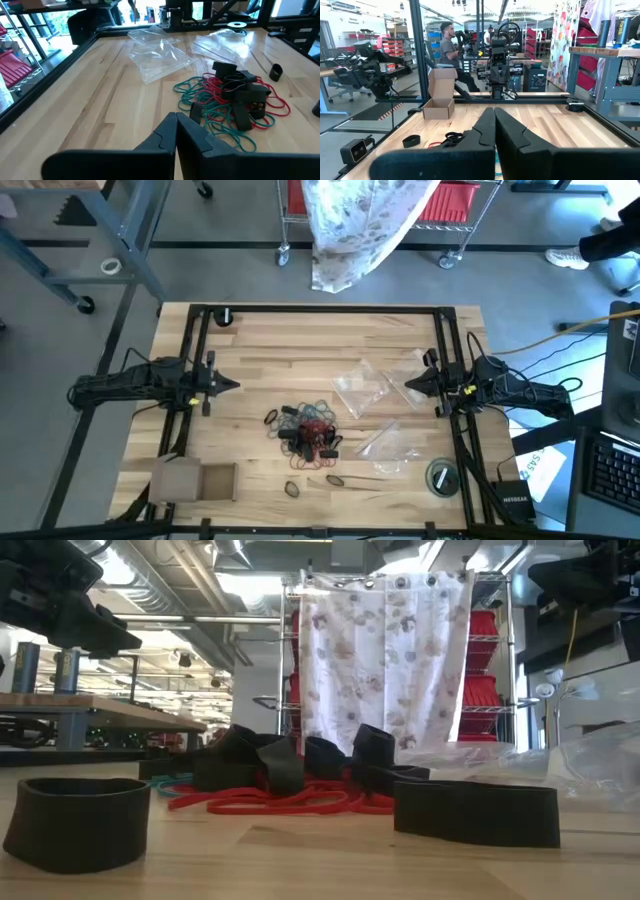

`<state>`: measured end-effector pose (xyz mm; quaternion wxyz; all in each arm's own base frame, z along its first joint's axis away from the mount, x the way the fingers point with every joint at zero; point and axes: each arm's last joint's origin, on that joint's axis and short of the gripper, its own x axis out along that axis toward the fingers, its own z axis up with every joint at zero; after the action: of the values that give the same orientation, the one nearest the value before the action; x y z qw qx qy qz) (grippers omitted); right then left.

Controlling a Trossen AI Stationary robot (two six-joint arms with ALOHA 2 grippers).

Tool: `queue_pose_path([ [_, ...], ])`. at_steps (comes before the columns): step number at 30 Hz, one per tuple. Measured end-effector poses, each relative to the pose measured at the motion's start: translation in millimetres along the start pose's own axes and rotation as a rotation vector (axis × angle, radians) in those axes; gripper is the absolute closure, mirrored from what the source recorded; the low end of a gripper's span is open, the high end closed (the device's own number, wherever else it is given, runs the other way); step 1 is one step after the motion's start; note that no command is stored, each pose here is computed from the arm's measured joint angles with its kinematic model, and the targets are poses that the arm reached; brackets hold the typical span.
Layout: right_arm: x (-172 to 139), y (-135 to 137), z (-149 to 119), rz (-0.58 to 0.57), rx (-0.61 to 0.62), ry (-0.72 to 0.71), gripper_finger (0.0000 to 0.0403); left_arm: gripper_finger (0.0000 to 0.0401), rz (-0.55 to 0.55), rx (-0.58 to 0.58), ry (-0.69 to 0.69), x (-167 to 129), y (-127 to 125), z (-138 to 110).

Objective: Sort rubber bands

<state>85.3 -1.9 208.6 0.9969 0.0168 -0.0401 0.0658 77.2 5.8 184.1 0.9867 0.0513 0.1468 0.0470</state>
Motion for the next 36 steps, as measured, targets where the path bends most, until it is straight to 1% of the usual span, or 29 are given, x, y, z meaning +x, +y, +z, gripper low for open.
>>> queue_pose_path([
  [15,0,0,0,0.000,0.000,0.000,0.0402,0.0401,0.004,-0.003,0.000,0,0,0],
  [20,0,0,0,-0.008,0.000,-0.001,0.0402,0.0401,0.101,-0.020,0.004,0,3,0],
  [23,0,0,2,-0.017,-0.016,-0.020,0.0402,0.0401,0.150,0.008,-0.014,0,5,3],
  [25,0,-1,4,-0.035,-0.035,-0.040,0.0402,0.0401,0.156,-0.013,-0.069,0,5,8],
  [28,0,-1,8,-0.039,-0.014,-0.084,0.0402,0.0401,0.142,-0.119,-0.205,-2,6,20],
  [31,-1,0,13,-0.026,0.096,-0.135,0.0402,0.0401,0.137,-0.187,-0.310,-5,7,30],
  [33,-1,0,16,-0.020,0.196,-0.165,0.0402,0.0401,0.122,-0.277,-0.394,-8,8,37],
  [34,-2,-1,17,-0.025,0.238,-0.181,0.0402,0.0401,0.119,-0.303,-0.428,-9,8,39],
  [36,-2,-1,18,-0.041,0.298,-0.195,0.0402,0.0401,0.118,-0.314,-0.490,-11,9,45],
])
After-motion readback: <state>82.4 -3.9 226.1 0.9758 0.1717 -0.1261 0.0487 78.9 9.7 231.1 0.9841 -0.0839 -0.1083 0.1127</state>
